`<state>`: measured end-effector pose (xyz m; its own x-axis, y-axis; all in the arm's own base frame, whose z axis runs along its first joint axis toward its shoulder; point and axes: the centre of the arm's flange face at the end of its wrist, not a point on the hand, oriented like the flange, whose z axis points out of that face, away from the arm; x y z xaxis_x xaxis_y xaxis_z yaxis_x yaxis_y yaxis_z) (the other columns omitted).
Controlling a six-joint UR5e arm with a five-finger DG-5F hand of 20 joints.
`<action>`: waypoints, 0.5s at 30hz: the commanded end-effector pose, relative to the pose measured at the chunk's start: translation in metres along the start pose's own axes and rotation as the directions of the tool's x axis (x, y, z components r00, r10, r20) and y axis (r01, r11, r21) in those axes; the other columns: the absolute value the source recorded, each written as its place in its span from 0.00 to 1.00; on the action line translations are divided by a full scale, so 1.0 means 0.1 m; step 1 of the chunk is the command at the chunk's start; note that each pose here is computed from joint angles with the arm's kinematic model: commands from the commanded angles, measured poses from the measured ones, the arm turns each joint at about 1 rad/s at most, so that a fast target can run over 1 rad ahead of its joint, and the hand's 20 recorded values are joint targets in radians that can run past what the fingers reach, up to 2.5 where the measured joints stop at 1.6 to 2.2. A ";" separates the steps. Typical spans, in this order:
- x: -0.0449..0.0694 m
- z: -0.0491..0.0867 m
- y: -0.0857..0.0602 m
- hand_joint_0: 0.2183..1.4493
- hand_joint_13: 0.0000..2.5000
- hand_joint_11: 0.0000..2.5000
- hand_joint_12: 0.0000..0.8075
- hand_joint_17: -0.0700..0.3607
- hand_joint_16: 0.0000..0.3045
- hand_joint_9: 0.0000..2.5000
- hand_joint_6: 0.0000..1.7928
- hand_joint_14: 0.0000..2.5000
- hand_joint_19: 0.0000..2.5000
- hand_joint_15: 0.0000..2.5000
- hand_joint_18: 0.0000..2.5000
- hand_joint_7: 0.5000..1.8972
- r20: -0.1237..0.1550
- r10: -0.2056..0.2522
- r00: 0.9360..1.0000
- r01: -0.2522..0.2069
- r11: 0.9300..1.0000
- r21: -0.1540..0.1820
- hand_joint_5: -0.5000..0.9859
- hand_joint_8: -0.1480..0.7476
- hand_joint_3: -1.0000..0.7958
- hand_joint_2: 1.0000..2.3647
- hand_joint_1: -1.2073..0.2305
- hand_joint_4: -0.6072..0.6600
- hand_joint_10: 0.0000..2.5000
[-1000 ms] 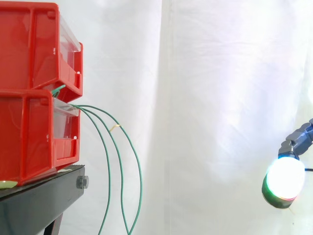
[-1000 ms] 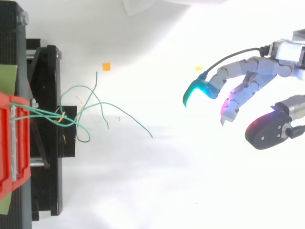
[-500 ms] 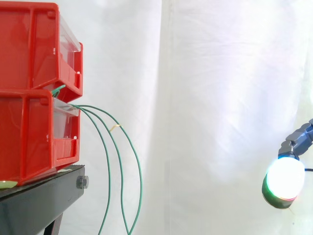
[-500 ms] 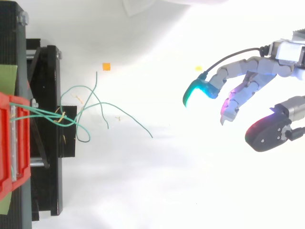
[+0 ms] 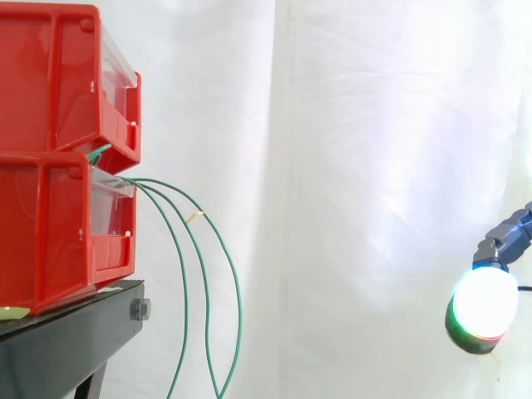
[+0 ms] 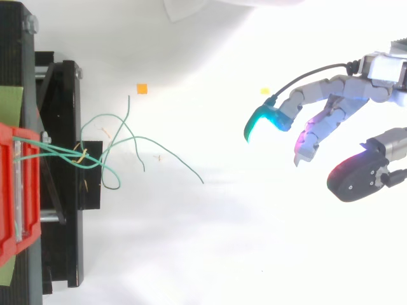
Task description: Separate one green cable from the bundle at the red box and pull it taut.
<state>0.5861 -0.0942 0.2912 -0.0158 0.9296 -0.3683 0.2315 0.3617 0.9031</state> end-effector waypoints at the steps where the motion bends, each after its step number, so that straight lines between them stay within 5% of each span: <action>1: 0.00 0.00 0.01 0.27 0.32 0.18 0.47 0.39 0.14 0.34 0.28 0.01 0.29 0.20 0.27 0.07 0.000 0.000 1.000 0.000 1.000 0.000 0.18 0.50 0.28 0.00 0.54 0.66 0.01; 15: 0.00 0.00 0.00 0.27 0.32 0.18 0.47 0.39 0.14 0.34 0.28 0.01 0.29 0.19 0.27 0.08 0.000 0.000 1.000 0.000 1.000 0.001 0.18 0.50 0.28 0.00 0.54 0.67 0.01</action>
<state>0.5860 -0.0941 0.2912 -0.0162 0.9296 -0.3683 0.2318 0.3618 0.9030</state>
